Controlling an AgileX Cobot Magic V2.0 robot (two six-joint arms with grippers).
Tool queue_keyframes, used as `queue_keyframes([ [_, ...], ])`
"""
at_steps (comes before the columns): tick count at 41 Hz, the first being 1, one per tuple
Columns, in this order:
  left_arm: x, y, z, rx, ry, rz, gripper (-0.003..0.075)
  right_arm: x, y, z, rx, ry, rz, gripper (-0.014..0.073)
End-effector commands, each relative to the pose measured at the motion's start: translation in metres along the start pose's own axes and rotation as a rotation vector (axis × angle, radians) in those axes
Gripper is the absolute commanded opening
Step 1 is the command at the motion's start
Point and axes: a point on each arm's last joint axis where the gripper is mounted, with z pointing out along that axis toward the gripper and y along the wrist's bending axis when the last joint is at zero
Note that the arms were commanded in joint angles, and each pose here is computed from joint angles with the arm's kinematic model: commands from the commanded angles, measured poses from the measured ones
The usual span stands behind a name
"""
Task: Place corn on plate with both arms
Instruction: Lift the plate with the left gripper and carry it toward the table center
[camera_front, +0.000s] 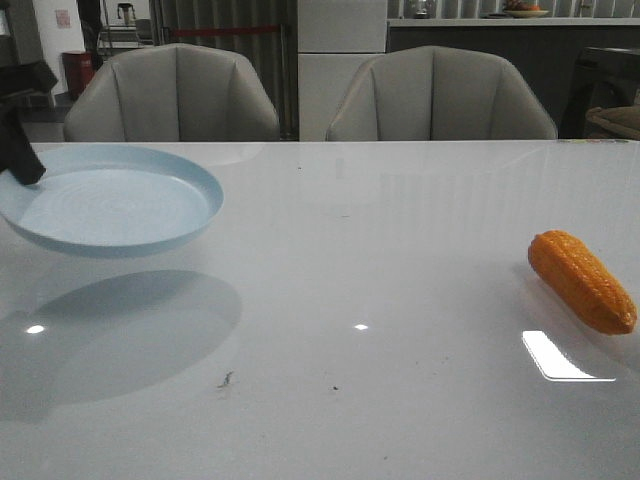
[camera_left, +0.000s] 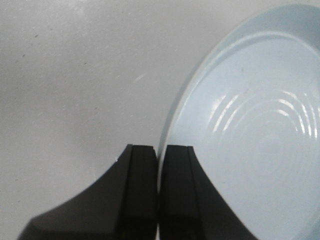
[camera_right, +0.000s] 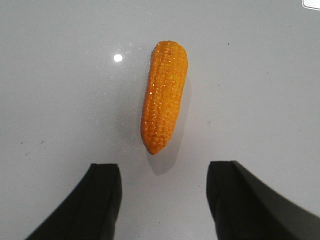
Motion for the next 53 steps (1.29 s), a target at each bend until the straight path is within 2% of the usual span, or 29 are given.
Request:
queue_keyframes([
  [1, -0.012, -0.028, -0.027, 0.074, -0.092, 0.029, 0.0089, -0.016, -0.001, -0.008, 0.009, -0.106, -0.006, 0.0489],
  [14, -0.006, -0.106, -0.008, 0.158, -0.085, 0.202, 0.0089, -0.016, -0.001, -0.008, 0.009, -0.106, -0.006, 0.0489],
  [23, 0.000, -0.142, 0.003, 0.189, -0.103, 0.278, 0.0089, -0.016, -0.001, -0.008, 0.009, -0.106, -0.006, 0.0489],
  [43, 0.019, -0.149, 0.074, 0.215, 0.124, 0.266, 0.0089, -0.016, -0.001, -0.008, 0.009, -0.105, -0.006, 0.0489],
  [53, 0.019, -0.144, 0.092, 0.194, 0.135, 0.261, 0.0089, -0.016, -0.001, -0.008, 0.009, -0.105, -0.006, 0.0489],
])
